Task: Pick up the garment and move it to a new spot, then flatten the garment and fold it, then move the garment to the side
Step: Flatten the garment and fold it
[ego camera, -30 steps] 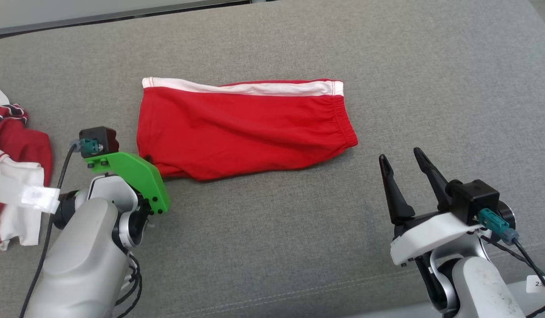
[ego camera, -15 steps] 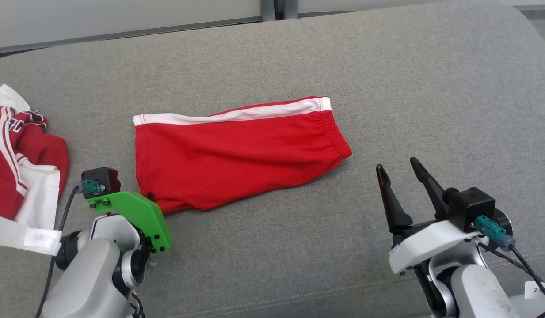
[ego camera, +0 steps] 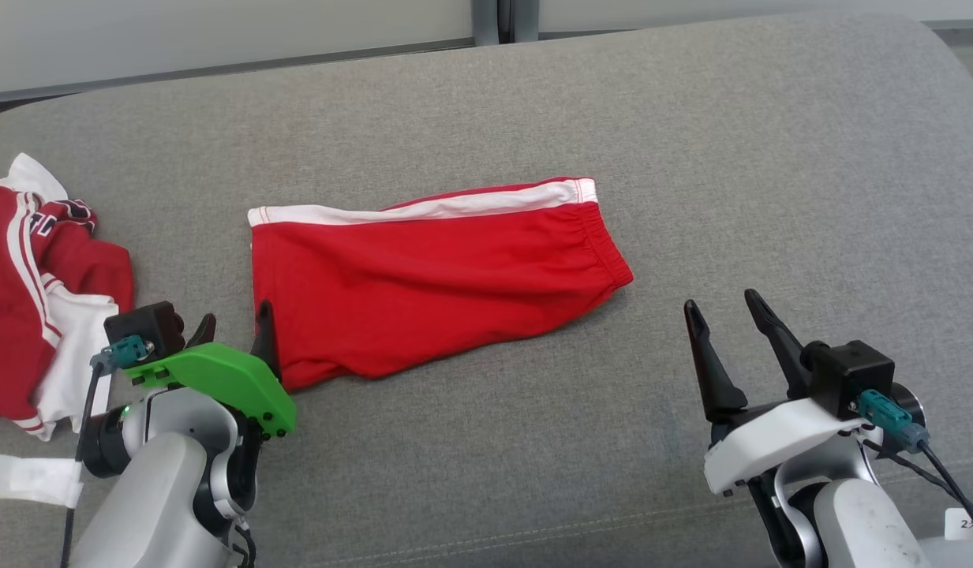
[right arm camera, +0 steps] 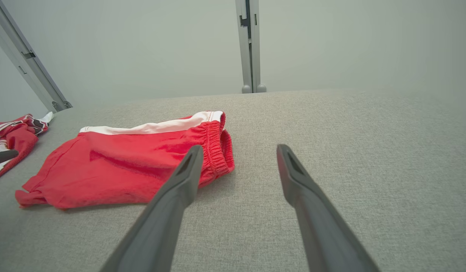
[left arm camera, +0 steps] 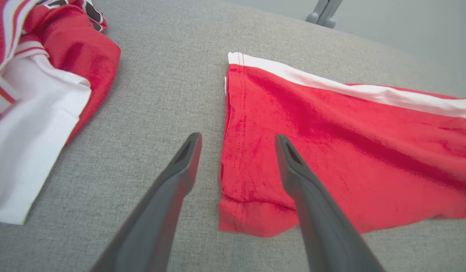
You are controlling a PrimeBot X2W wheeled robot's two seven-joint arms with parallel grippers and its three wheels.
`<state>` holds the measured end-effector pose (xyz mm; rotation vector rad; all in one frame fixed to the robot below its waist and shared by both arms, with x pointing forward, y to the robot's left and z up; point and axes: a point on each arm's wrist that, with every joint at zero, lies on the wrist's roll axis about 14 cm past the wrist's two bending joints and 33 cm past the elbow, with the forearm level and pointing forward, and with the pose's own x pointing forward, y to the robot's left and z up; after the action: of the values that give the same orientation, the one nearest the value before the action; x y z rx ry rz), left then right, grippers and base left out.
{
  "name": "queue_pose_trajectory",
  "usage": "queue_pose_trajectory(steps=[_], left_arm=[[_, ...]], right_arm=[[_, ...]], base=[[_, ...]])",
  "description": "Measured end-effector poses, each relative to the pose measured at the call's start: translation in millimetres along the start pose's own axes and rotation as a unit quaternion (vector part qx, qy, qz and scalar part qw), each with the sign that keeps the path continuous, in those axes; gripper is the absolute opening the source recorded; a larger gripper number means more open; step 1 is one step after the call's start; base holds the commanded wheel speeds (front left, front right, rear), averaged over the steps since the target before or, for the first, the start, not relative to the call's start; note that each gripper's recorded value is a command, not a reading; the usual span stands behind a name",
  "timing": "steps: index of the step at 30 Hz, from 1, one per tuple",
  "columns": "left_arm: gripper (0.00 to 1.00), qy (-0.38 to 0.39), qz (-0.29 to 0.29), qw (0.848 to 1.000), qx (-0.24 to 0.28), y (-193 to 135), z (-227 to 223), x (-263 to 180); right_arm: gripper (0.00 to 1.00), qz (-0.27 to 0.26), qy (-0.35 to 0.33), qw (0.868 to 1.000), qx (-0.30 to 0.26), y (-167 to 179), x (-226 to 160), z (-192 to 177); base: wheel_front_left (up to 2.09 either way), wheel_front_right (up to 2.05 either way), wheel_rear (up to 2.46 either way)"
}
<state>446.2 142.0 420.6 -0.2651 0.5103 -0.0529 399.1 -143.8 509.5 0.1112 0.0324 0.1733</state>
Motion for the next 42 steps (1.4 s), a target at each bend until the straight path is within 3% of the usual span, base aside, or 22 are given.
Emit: queue_pose_trajectory(steps=[5, 11, 19, 25, 32, 42], left_arm=[[1.0, -0.116, -0.024, 0.991, -0.058, -12, 39, -16], [1.0, -0.227, -0.032, 0.963, -0.14, -5, 65, -50], [1.0, -0.28, -0.058, 0.942, -0.176, 3, 69, -92], [1.0, -0.278, -0.073, 0.944, -0.161, 6, 49, -113], [1.0, -0.25, -0.066, 0.964, -0.062, 9, 23, -125], [1.0, -0.241, -0.048, 0.968, -0.053, 15, 15, -138]], right_arm=[[1.0, 0.002, 0.001, 1.0, 0.007, 2, -2, -1], [1.0, 0.014, -0.003, 1.0, 0.013, 11, -5, 1], [1.0, 0.035, -0.011, 0.999, 0.013, 26, -7, 8], [1.0, 0.048, -0.012, 0.999, 0.012, 35, -8, 10], [1.0, 0.053, -0.007, 0.998, 0.011, 39, -9, 7], [1.0, 0.058, -0.001, 0.998, 0.013, 43, -12, 4]], base=[[0.0, 0.0, 0.0], [0.0, 0.0, 0.0], [0.0, 0.0, 0.0], [0.0, 0.0, 0.0], [0.0, 0.0, 0.0], [0.0, 0.0, 0.0]])
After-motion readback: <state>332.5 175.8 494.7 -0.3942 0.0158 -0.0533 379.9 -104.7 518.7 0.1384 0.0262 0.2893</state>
